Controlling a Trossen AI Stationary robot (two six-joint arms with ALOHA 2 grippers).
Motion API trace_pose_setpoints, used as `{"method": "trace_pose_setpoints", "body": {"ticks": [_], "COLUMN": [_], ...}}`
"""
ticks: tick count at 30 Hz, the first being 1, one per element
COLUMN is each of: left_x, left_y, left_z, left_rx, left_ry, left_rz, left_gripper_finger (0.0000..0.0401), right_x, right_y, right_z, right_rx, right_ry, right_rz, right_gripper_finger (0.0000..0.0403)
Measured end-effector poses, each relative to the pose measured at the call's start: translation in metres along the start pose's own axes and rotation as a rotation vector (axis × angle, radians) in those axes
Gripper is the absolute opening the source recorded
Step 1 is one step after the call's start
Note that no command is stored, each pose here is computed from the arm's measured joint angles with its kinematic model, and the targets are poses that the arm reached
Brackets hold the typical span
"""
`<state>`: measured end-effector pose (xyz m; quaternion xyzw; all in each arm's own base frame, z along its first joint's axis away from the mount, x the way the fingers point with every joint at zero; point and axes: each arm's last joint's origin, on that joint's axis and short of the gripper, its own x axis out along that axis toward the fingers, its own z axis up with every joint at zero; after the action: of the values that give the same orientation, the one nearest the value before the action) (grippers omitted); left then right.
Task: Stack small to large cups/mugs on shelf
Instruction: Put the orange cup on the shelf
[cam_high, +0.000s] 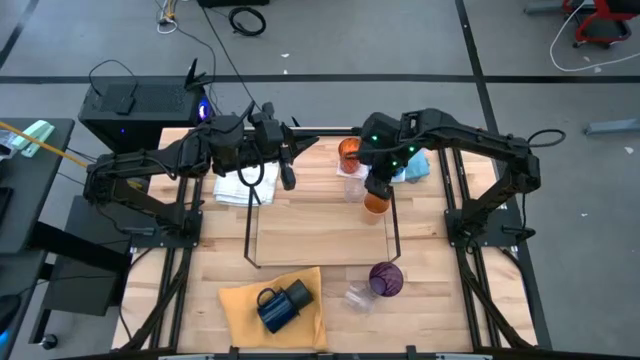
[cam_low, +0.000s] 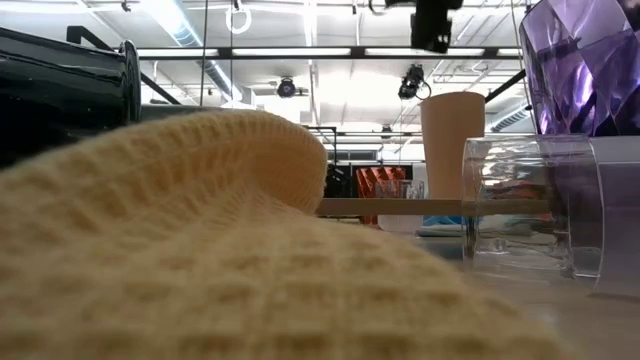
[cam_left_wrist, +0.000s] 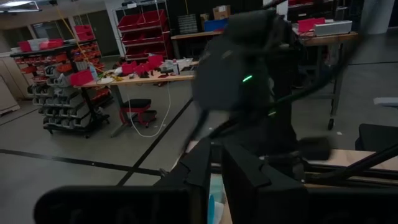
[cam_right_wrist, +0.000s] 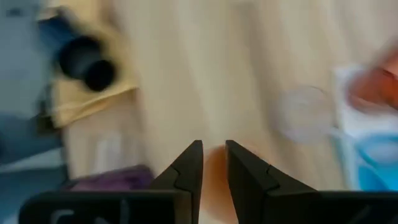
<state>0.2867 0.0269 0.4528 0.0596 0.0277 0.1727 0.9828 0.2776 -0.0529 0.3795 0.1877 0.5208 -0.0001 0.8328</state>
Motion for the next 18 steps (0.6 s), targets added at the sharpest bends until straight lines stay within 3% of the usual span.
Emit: {"method": "trace_pose_setpoints", "body": {"ticks": [4,8,13,18], "left_x": [0.0,0.0,0.001,0.001], "left_y": [0.0,0.0,0.003,0.005], "left_z": [0.0,-0.001,-0.001,-0.001], "left_rx": [0.001,0.002,0.002,0.002], "left_ry": [0.002,0.007,0.008,0.009], "left_rz": [0.0,-0.002,0.009,0.016], "left_gripper_finger": [0.0042,0.0046,0.0052,0.005], "right_x": [0.001,0.006,0.006,-0.001], "right_y": [0.025,0.04,0.039,0.031], "right_z": [-0.005,-0.012,-0.015,-0.016], "right_rx": [-0.139,-0.192,-0.163,-0.109], "right_ry": [0.029,0.08,0.08,0.052], "right_rz": [0.057,0.057,-0.122,-0.158], "right_gripper_finger": [0.0075,0.0075,0.0075,0.0075]}}
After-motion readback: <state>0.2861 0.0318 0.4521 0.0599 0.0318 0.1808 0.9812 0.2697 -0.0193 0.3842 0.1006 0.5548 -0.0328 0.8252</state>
